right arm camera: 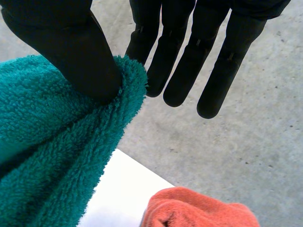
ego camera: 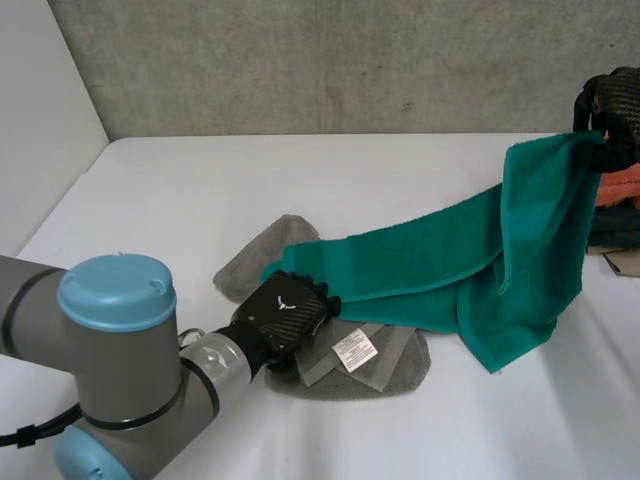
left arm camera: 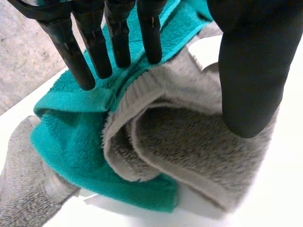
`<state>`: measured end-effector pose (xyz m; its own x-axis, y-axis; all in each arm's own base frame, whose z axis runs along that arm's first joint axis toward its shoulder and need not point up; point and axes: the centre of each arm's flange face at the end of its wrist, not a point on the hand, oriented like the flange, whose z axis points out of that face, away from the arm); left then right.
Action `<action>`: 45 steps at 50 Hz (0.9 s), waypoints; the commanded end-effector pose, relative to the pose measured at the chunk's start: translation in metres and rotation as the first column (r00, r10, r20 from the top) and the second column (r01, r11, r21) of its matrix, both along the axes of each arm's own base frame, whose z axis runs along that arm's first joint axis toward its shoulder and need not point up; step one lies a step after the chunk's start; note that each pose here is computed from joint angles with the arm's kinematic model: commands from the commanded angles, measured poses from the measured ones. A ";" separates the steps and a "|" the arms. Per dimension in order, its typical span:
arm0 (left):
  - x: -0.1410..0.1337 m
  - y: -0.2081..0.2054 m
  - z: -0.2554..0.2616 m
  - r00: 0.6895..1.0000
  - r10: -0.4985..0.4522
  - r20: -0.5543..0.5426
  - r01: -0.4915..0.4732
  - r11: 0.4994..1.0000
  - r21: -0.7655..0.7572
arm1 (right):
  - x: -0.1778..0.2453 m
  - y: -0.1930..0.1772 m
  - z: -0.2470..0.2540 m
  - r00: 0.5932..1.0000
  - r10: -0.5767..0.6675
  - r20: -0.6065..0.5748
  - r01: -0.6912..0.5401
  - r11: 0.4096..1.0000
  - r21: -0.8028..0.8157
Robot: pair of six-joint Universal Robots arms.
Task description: Fold the laundry.
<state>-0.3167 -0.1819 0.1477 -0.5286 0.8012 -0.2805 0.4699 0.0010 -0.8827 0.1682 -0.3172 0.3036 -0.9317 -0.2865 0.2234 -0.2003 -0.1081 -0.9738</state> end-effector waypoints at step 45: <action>0.124 -0.208 0.123 0.771 0.572 -0.279 -0.636 0.688 -0.350 | 0.060 0.045 -0.033 0.977 0.205 -0.049 -0.200 0.975 0.092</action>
<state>-0.1760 -0.4214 0.2909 -0.9162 0.0258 -0.3999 0.3919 -0.1512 -0.9075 0.2262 -0.2756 0.2747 -0.8510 -0.4744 0.2253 -0.2178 -0.0717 -0.9734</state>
